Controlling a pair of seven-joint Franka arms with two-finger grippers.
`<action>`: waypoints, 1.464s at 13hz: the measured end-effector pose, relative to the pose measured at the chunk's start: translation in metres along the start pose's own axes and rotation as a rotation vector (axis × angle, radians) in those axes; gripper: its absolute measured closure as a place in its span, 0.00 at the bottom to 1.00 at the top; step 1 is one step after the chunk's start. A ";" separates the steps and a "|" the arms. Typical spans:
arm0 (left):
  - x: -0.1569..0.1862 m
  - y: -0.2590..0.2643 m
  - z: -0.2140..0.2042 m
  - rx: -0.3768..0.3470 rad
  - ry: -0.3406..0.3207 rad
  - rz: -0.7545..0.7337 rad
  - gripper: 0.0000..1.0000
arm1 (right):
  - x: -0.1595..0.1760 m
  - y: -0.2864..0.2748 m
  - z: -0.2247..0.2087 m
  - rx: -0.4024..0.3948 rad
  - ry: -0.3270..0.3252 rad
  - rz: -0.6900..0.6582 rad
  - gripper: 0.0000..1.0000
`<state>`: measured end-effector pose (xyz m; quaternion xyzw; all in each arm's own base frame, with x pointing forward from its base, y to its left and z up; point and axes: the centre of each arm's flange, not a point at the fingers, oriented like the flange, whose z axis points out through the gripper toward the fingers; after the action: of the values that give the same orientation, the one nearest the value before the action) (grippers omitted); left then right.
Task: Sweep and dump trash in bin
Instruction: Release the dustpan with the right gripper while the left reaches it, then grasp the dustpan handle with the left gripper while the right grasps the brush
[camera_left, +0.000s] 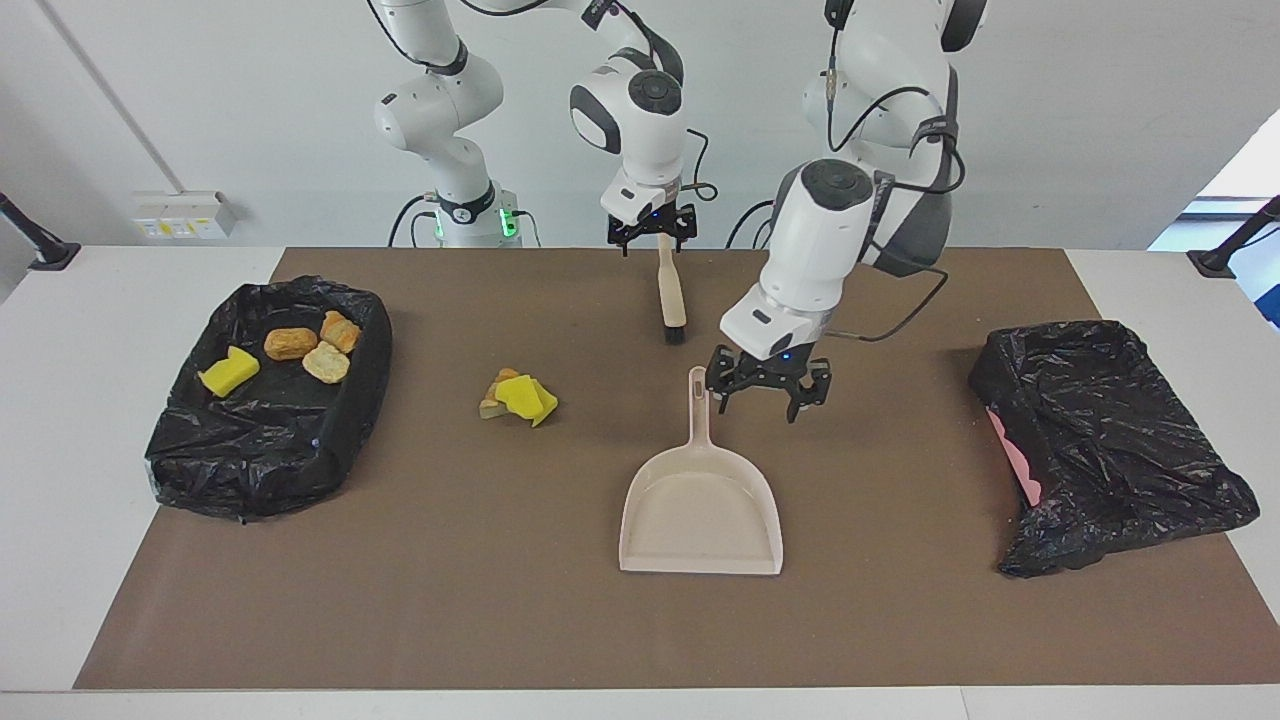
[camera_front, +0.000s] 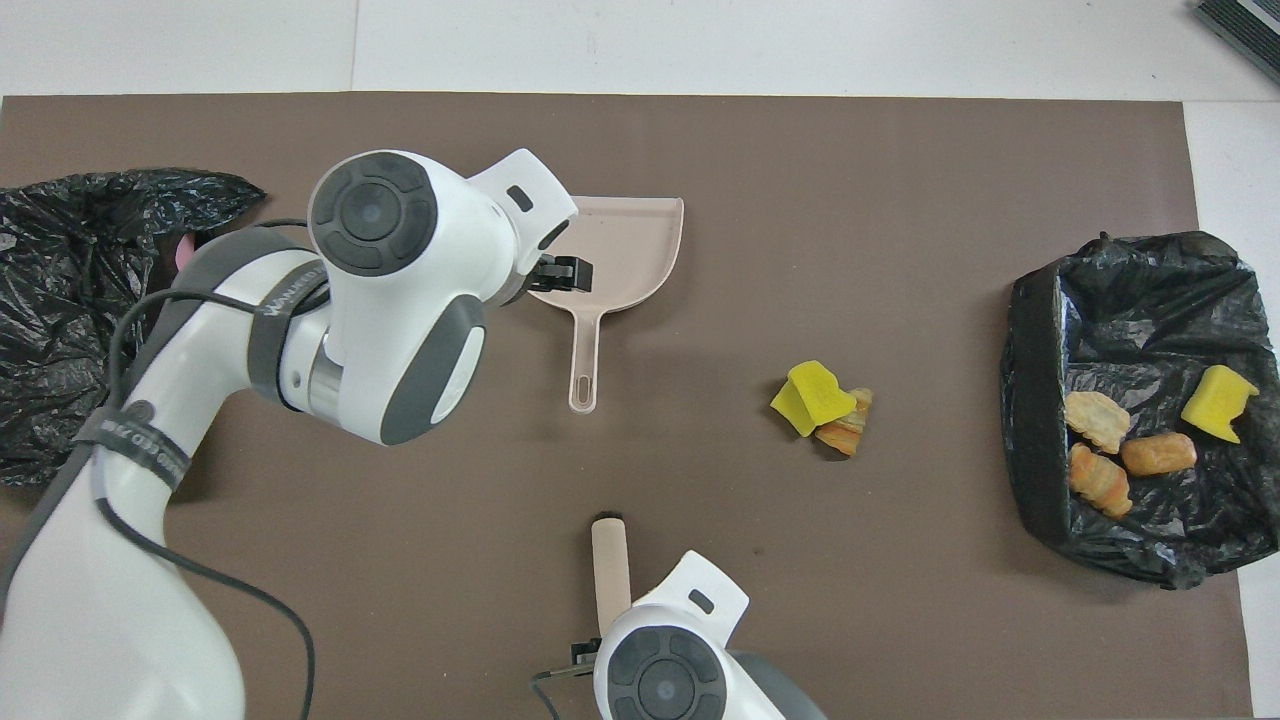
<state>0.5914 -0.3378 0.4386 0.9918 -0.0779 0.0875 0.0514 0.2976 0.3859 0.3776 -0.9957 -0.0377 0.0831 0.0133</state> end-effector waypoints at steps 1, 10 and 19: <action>-0.004 0.009 0.014 0.002 -0.012 -0.001 0.00 | -0.008 -0.005 0.008 0.015 0.001 -0.002 0.00; -0.049 0.039 0.074 0.015 -0.066 0.005 0.00 | -0.059 -0.021 0.052 -0.007 -0.005 -0.025 0.00; -0.053 0.037 0.079 0.020 -0.077 0.002 0.21 | -0.057 -0.024 0.047 0.010 0.008 -0.021 0.74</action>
<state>0.5465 -0.3757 0.3553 0.9948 -0.0801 0.0500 0.0383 0.2322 0.4063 0.3410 -0.9955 -0.0478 0.0791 0.0192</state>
